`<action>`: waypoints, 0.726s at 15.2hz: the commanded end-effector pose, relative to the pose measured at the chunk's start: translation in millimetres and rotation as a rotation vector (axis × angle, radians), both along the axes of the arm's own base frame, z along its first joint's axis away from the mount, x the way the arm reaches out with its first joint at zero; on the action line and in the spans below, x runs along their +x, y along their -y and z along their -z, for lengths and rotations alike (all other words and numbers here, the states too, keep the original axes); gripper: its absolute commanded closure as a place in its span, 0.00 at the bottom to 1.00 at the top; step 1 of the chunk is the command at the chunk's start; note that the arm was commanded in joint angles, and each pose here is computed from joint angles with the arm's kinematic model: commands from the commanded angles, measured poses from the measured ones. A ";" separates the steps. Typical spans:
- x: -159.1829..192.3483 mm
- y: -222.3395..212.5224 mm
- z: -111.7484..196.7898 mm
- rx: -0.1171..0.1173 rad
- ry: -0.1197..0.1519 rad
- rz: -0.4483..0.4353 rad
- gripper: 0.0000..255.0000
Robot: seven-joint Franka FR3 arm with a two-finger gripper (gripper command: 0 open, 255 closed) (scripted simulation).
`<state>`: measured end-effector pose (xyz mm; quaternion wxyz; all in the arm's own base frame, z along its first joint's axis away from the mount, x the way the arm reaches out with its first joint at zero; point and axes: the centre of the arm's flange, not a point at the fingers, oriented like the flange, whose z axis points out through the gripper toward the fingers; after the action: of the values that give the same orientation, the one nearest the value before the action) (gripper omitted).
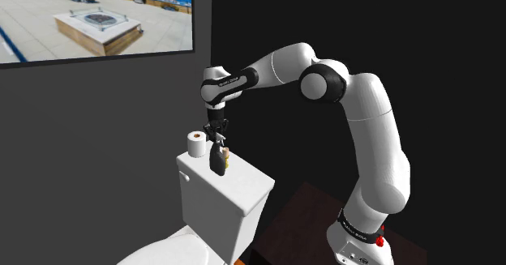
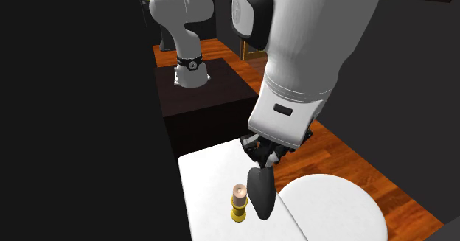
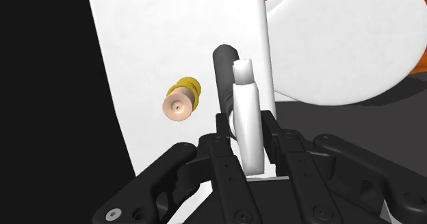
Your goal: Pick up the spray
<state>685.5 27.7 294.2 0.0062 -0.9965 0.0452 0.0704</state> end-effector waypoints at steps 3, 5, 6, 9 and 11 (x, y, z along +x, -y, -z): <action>-0.2 0.3 -14.8 0.000 -0.001 0.000 1.00; -0.2 0.3 -25.4 0.000 -0.001 0.000 1.00; -0.1 0.2 -30.6 0.000 -0.001 0.000 1.00; -0.1 0.2 -46.5 0.000 -0.001 0.000 1.00; -0.1 0.2 -57.0 0.000 -0.001 0.000 1.00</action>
<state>685.3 27.4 345.9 0.0061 -0.9964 0.0452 0.0709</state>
